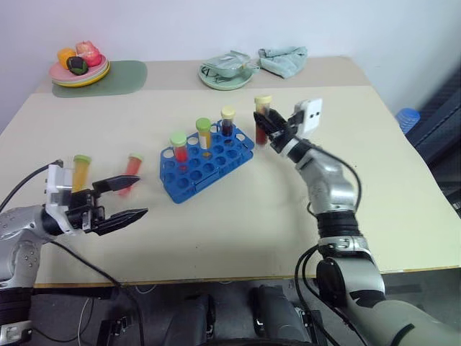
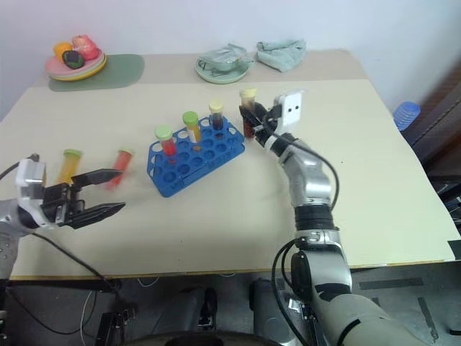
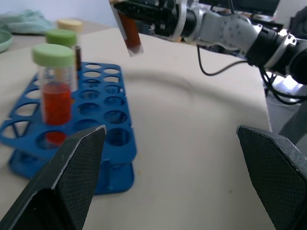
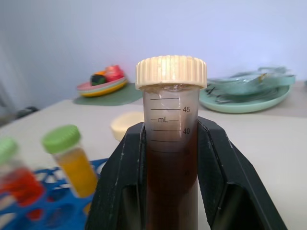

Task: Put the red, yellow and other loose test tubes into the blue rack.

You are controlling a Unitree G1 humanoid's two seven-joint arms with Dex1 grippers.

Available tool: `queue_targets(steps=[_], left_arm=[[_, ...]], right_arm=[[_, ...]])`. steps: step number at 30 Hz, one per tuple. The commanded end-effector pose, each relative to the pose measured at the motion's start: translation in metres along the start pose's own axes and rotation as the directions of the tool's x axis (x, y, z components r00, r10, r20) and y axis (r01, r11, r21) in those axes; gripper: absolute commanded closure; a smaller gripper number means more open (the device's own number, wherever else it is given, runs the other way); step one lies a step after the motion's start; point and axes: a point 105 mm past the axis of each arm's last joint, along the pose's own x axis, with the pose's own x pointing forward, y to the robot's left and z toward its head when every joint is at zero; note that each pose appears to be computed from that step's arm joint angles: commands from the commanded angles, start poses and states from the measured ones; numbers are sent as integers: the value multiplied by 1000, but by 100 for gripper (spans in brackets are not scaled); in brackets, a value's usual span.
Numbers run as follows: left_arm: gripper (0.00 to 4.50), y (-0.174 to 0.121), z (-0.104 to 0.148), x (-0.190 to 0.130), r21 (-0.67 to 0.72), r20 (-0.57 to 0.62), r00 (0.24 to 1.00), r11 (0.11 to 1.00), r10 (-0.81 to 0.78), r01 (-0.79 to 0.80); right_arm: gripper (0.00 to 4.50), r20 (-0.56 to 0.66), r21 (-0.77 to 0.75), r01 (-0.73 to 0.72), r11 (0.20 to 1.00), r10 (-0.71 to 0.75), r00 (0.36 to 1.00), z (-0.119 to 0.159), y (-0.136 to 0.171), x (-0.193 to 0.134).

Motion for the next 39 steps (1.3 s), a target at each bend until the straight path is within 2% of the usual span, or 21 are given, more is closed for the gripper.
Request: queue_targets(steps=[1,7,16,24,30,39], left_arm=[[0,1,11,-6,45,12,1000,999,14,-14],[0,-7,11,-10,36,16,999,999,37,-38],[0,-13,16,-18,37,9,997,997,70,-71],[0,-17,21,-17,37,6,997,997,74,-74],[0,-18,24,-14,35,13,997,997,74,-74],[0,-18,26,-10,35,21,997,996,77,-78]], right_arm=[[369,145,-29,-21,999,25,989,20,11,16],[369,210,15,-48,999,44,977,13,25,27],[369,220,76,-71,995,53,974,-6,39,30],[369,186,129,4,992,-28,982,-23,29,28],[369,185,155,63,986,-92,978,-23,16,26],[369,184,163,95,982,-125,975,-36,19,20]])
